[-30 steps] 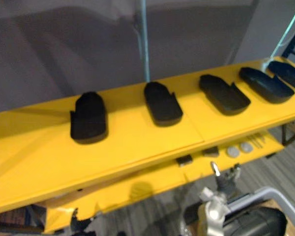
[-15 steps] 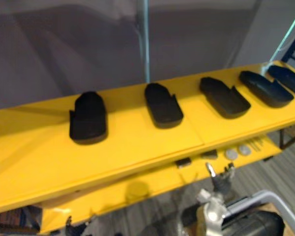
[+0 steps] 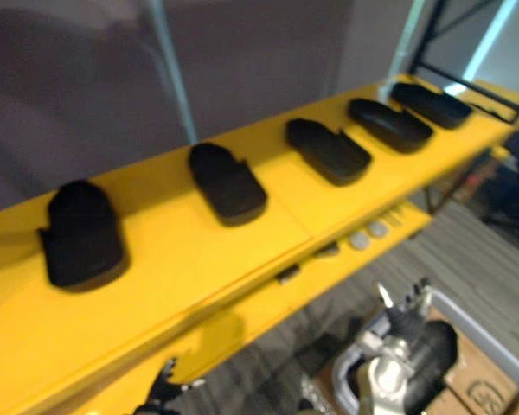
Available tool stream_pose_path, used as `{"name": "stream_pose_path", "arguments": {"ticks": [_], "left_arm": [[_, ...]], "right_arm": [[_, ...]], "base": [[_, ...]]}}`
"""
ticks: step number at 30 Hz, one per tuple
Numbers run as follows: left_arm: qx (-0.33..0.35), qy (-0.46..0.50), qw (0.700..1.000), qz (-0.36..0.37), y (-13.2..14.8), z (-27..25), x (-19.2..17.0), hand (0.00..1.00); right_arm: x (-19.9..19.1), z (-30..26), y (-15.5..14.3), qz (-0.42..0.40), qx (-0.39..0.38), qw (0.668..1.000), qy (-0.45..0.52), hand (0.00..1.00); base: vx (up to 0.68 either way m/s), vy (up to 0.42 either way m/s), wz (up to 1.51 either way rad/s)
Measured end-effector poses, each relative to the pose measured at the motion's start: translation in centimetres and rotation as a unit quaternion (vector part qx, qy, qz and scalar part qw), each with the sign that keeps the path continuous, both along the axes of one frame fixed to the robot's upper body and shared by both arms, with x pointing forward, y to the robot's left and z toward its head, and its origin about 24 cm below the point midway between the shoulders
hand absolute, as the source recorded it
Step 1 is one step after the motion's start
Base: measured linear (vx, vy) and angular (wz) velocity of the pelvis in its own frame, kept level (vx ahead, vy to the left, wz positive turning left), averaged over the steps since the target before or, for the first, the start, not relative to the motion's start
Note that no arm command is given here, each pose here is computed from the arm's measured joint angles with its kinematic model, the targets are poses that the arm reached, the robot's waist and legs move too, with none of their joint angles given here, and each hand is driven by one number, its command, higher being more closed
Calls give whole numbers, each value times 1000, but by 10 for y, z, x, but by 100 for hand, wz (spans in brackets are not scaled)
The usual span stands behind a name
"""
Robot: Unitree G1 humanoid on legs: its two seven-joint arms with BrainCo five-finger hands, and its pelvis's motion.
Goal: Walk over and take plastic housings, then place them on the shelf
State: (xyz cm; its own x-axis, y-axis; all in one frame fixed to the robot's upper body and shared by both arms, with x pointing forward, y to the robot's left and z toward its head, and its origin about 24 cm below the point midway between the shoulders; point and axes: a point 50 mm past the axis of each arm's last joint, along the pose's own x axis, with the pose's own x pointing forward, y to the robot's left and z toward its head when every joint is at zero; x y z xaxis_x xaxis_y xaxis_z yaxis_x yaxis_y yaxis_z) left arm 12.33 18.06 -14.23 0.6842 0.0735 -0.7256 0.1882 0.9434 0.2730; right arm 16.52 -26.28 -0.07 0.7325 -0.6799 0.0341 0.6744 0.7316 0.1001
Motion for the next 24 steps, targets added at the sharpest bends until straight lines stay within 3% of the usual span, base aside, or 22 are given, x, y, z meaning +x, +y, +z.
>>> {"name": "stream_pose_path", "arguments": {"ticks": [7,13,17,21,24], "left_arm": [[-30,-21,999,3,-9,7,24,0],[-65,-13,997,46,-20,3,12,0],[-52,-1,998,25,-20,-1,-6,0],[-17,-8,999,28,0,1,-5,0],[5,-16,996,83,19,3,-5,0]], "right_arm": [[-40,1,-20,12,29,999,-14,0],[5,18,8,109,29,991,-73,0],[19,23,20,119,8,990,-75,0],[26,34,19,121,-11,988,-91,0],[29,42,14,143,-7,983,-113,0]], "base": [[0,28,-86],[-68,-81,-47],[-46,89,2],[4,-18,-22],[-37,-198,-61]]}}
